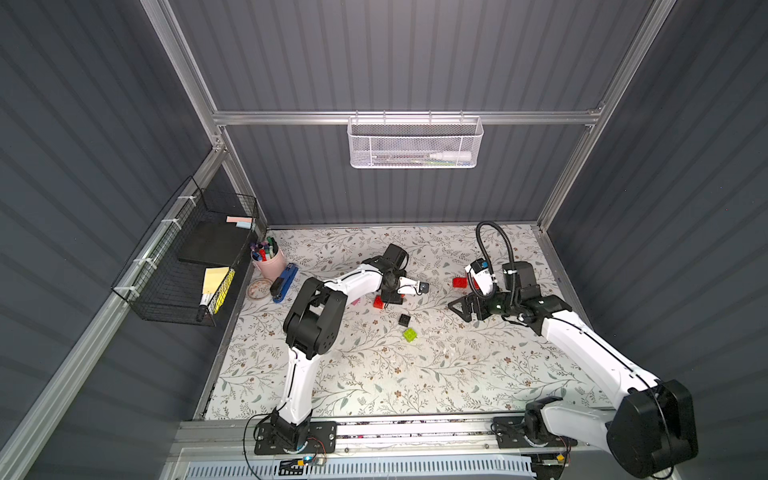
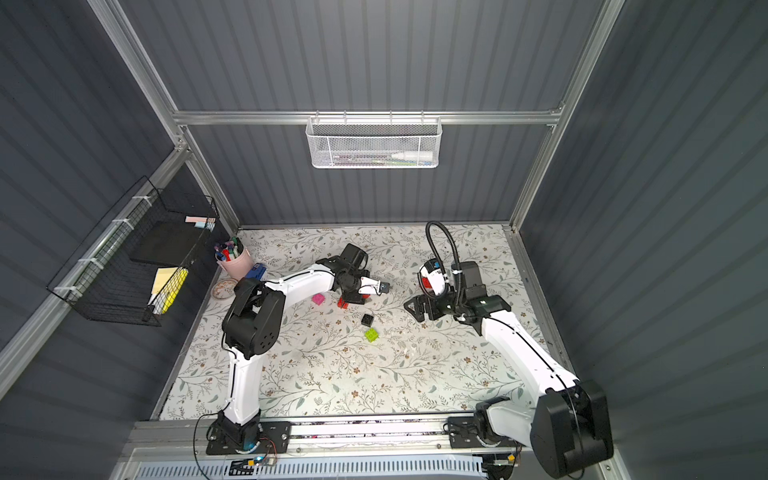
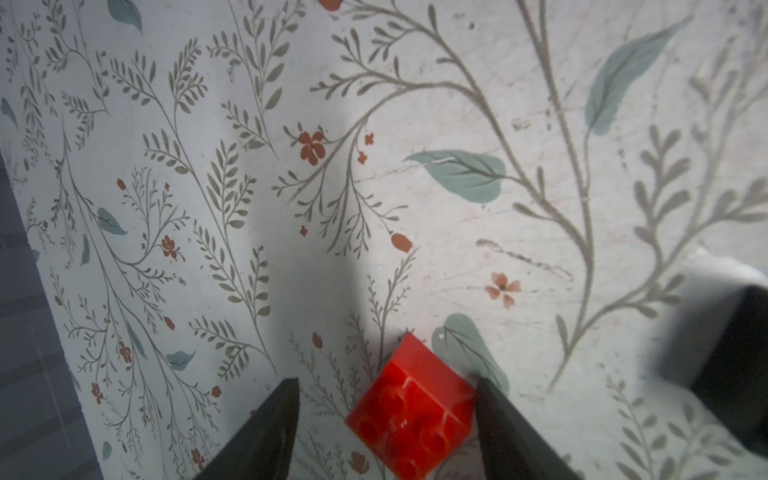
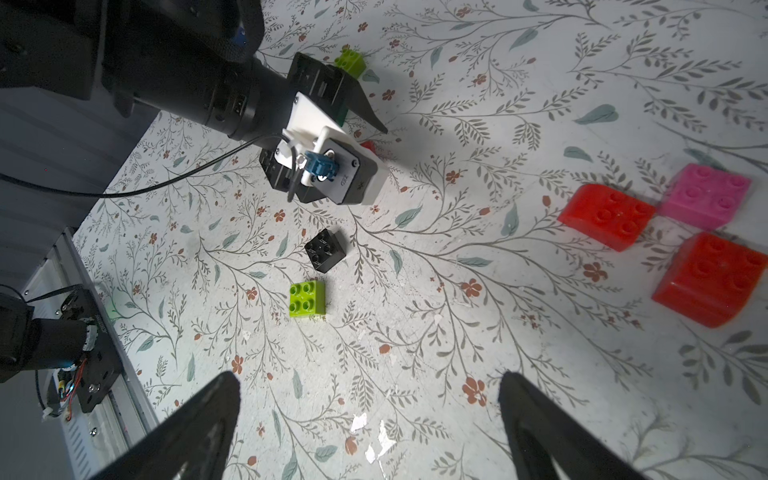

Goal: Assemble the letter s with lego
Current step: Adjust the lego brick at the center of the board.

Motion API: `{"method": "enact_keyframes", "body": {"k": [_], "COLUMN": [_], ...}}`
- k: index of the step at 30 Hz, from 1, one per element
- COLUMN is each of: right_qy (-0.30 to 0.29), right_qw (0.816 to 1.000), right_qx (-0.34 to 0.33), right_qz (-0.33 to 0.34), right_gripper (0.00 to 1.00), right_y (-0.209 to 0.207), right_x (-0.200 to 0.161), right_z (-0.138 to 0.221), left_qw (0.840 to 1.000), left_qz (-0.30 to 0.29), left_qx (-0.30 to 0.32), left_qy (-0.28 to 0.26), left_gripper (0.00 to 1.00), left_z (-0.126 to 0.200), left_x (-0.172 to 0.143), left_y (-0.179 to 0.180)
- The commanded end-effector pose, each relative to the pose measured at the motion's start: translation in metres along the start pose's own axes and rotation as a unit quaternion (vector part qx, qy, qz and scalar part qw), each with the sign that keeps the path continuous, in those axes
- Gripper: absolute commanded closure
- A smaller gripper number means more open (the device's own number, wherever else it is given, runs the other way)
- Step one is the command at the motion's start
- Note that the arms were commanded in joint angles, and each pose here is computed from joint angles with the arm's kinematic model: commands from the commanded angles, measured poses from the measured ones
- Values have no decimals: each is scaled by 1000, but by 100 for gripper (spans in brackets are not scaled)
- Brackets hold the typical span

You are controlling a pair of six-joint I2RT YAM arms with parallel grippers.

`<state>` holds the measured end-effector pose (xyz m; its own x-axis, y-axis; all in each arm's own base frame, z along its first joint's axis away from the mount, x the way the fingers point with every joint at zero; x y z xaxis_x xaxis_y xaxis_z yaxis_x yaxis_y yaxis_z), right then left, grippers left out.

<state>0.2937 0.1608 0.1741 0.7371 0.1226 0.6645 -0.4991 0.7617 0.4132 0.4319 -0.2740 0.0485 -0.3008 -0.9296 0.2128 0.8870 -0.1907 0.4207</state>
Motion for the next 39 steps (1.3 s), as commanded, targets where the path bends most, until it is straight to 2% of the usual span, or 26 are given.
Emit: {"method": "enact_keyframes", "body": {"k": [1,13,28,33,39], "right_qy": [4,5,19,23,18], "right_qw": [1000,1000,999,999,998], "right_qx": [9,12,26,41,62], "right_qz": [4,-8,-19,-22,-27], "right_gripper": [1,1,1,1,1], "right_y": [1,-7,-11,-8,-2], "right_x": [0,-4,-8,-6,0], "right_z": [2,6,-2,-5,-5], "left_qw": [999,991,987,988,989], "left_qz": [21,61,69,70,85], "left_qx": [-42,-119,-136,-129,-117], "left_qy": [5,22,54,50,29], "left_gripper": [35,39,49,56,60], "left_z": [-6,-4,-4,-6,-6], "left_x": [1,2,-7,-5,5], "left_y": [-13,-24,-28,-24,-9]}}
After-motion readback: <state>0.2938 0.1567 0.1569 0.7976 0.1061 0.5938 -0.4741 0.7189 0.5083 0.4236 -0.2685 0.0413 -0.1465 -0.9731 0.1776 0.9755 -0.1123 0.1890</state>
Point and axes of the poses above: each gripper's point midway between its finger pads, its own z axis back along the fingers, its own y axis along the line the jaws close on, x = y × z, the point moved 1 cm from there along z, back along the fingers, and after that the axes turned 5 degrees about -z, right-handed, at the moved point
